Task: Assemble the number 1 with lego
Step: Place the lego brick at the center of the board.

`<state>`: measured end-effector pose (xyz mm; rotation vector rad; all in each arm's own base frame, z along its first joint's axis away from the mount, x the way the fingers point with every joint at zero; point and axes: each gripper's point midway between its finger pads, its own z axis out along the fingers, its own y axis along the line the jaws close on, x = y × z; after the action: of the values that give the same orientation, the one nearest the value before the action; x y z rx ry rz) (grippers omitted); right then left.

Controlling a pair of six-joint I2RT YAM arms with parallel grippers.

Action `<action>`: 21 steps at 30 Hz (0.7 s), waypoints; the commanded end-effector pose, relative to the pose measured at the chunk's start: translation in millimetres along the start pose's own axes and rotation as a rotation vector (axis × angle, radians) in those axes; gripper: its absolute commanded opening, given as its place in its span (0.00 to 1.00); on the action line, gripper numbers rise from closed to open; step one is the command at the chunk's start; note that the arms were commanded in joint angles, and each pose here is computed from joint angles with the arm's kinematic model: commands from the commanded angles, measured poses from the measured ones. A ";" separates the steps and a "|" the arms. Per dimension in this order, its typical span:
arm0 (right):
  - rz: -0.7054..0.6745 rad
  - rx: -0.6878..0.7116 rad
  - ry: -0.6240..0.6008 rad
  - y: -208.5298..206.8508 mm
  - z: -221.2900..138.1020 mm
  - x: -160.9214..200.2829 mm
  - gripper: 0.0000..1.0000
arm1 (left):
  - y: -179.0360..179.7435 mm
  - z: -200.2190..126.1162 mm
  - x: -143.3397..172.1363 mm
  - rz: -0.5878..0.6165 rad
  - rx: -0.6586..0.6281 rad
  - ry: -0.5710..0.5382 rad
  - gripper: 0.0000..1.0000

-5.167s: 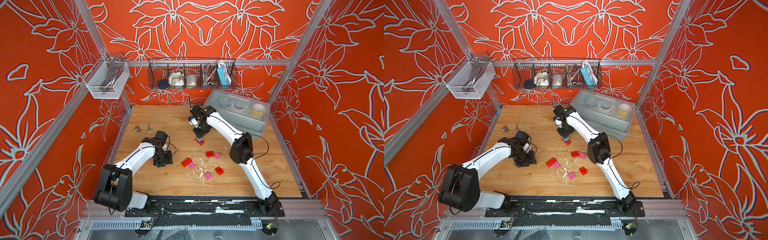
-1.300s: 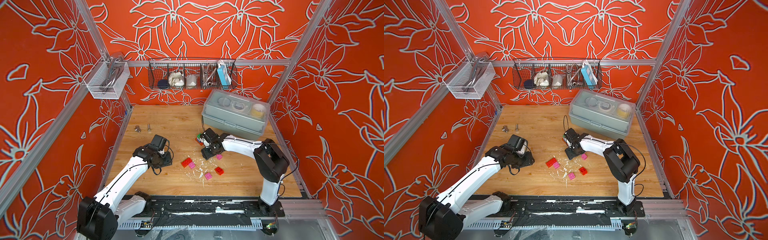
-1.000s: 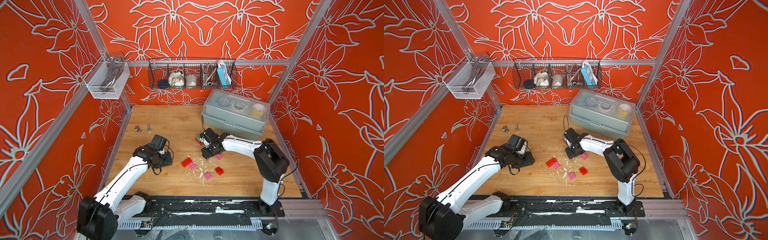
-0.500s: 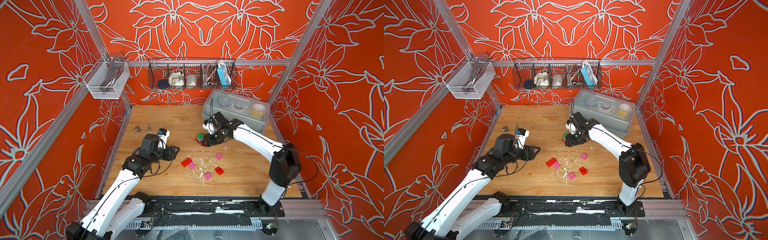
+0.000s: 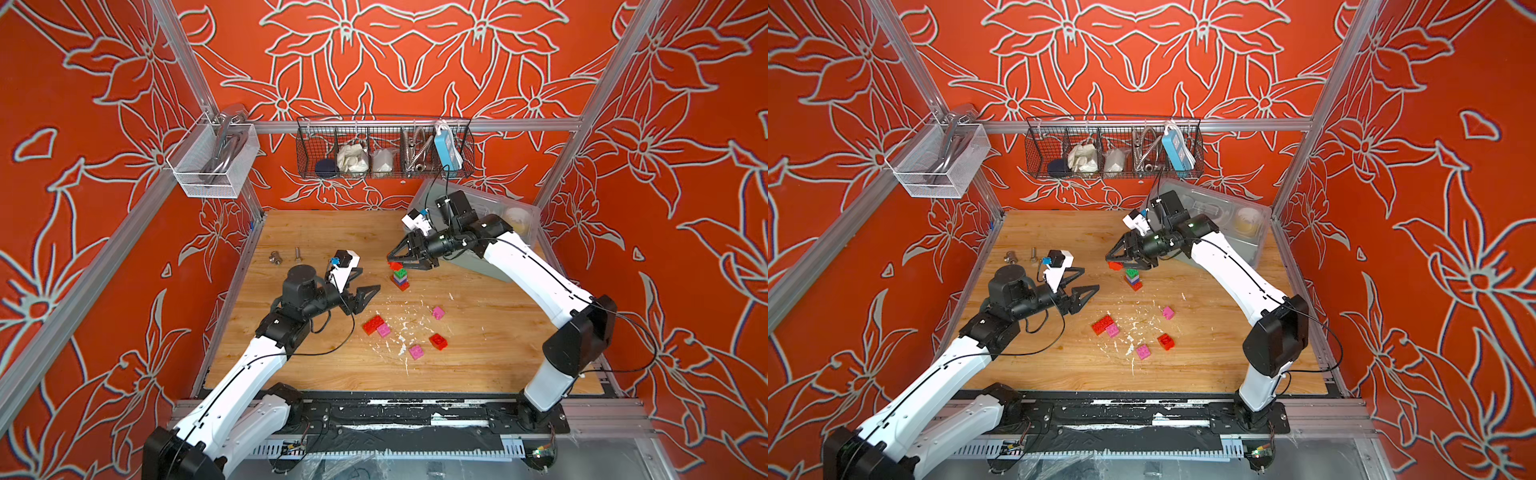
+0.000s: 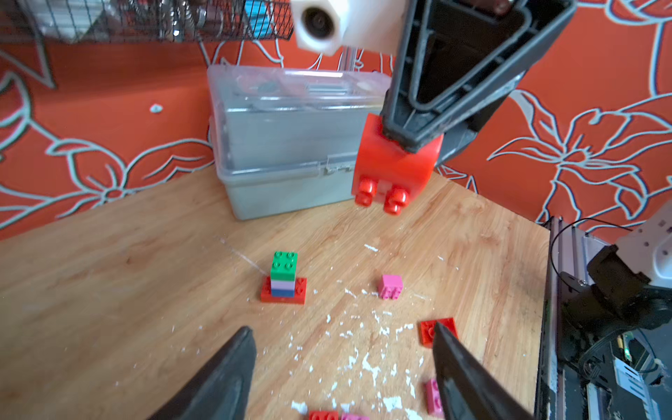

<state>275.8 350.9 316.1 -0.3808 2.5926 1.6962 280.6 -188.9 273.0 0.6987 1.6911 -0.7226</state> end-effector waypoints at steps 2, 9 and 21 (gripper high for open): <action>0.076 -0.146 0.059 29.8 -1.7 2.3 0.46 | -15.6 1.9 -46.5 0.120 0.094 -0.142 0.73; 0.096 -0.191 0.077 36.6 -0.8 1.3 0.46 | -24.2 -1.0 -77.2 0.118 0.146 -0.230 0.69; 0.072 -0.223 0.073 45.6 -5.1 2.6 0.46 | -18.6 21.0 -82.2 -0.095 0.197 -0.167 0.63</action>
<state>270.2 364.8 346.2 -0.3139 2.5468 1.9980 300.4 -217.4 340.6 0.6872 1.5290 -0.9250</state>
